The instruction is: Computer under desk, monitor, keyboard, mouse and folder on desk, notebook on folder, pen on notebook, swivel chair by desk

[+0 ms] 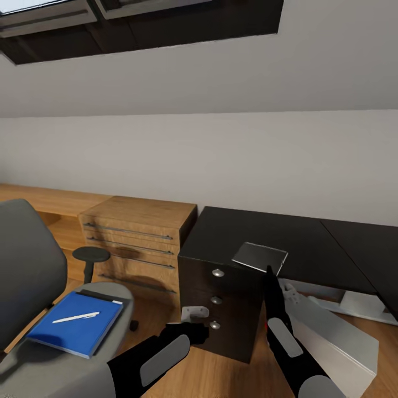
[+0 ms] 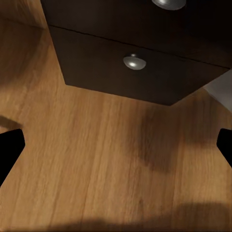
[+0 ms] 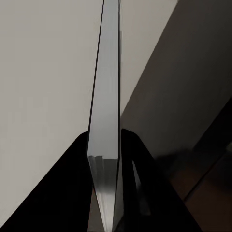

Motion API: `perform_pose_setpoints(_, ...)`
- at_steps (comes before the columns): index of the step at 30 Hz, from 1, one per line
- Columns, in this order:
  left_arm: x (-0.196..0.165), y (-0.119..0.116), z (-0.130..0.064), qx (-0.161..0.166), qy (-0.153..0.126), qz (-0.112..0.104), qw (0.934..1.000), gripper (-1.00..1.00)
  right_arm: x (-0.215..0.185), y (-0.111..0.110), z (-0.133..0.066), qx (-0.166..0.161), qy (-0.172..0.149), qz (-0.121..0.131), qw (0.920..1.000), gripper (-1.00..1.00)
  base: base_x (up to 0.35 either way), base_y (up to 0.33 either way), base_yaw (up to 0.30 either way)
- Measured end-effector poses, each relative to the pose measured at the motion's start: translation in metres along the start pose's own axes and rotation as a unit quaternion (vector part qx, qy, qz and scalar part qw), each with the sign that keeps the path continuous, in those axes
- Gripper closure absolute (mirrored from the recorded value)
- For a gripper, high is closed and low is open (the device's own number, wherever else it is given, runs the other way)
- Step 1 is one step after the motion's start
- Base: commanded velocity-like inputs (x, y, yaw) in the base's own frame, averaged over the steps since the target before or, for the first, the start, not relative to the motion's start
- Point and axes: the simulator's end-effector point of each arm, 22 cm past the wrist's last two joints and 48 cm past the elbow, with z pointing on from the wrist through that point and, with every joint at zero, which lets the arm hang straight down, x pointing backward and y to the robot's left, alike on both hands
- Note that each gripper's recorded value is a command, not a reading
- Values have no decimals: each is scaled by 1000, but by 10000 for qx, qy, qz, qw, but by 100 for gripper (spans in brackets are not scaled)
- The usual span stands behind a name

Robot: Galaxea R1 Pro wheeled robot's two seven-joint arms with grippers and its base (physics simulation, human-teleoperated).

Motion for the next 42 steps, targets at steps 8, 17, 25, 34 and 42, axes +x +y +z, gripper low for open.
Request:
perform_pose_setpoints(8,0,0,0,-1,3,-4,10000,-100,1,3,0,-60,34,-103,9999,100,-19,0,0)
perform_pose_setpoints(17,0,0,0,0,4,-5,10000,-100,-14,-34,-4,664,-405,1080,9911,100,-32,0,0)
perform_pose_setpoints(25,0,0,0,0,4,-5,10000,-100,-14,-34,-4,665,-408,1081,9911,100,-3,0,0)
perform_pose_setpoints(34,0,0,0,0,4,-5,10000,-100,-14,-34,-4,666,-410,1079,9911,100,0,0,0)
perform_pose_setpoints(42,0,0,0,0,6,-5,10000,-100,-15,-35,-4,683,-422,1104,9906,100,-84,0,0)
